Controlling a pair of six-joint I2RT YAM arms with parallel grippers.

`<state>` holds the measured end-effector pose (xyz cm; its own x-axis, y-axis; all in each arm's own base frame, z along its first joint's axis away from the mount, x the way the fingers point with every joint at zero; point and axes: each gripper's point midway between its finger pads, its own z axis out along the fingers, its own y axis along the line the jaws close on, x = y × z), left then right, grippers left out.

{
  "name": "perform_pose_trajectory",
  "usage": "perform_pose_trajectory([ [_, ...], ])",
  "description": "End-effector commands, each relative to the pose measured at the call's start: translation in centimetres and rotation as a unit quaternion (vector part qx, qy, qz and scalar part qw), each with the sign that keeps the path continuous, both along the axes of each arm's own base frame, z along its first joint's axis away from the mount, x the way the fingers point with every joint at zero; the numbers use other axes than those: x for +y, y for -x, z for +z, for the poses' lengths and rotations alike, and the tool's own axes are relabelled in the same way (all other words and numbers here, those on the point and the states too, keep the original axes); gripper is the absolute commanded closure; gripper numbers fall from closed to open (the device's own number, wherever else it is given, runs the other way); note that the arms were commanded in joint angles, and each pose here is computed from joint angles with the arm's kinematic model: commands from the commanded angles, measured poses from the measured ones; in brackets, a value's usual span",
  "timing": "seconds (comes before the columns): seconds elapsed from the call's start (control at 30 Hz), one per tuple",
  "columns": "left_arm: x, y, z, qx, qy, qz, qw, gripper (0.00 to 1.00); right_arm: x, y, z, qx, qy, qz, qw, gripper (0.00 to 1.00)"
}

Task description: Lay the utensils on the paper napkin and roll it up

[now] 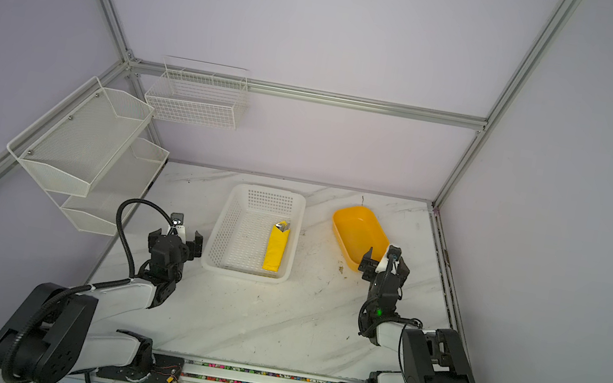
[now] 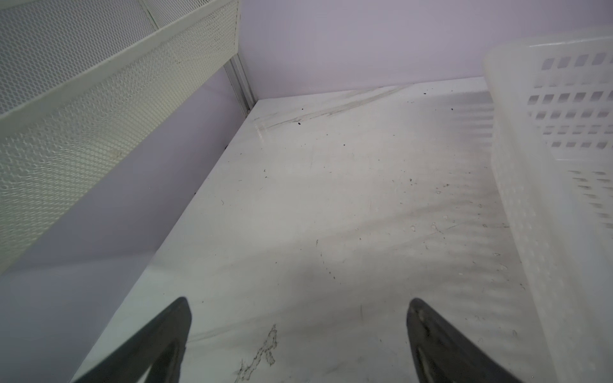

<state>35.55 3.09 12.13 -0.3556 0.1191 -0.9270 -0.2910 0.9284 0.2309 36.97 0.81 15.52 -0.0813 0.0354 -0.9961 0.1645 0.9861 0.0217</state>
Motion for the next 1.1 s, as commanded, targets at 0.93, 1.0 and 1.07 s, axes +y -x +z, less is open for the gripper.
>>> perform_pose_trajectory([
  [0.93, 2.0, -2.6, -0.1, -0.101, 0.084, -0.021, 0.991, 0.00, 1.8, -3.8, -0.7, -0.063, 0.027, 0.038, 0.997, 0.08],
  [1.0, 3.0, -2.3, -0.1, -0.106, 0.085, 0.009, 0.991, 0.00, 1.2, -4.5, -0.9, -0.059, 0.019, 0.017, 0.998, 0.07],
  [1.07, 3.1, -2.5, -0.1, -0.103, 0.082, 0.014, 0.991, 0.00, 0.7, -5.2, -1.3, -0.044, 0.008, -0.003, 0.999, 0.07],
])
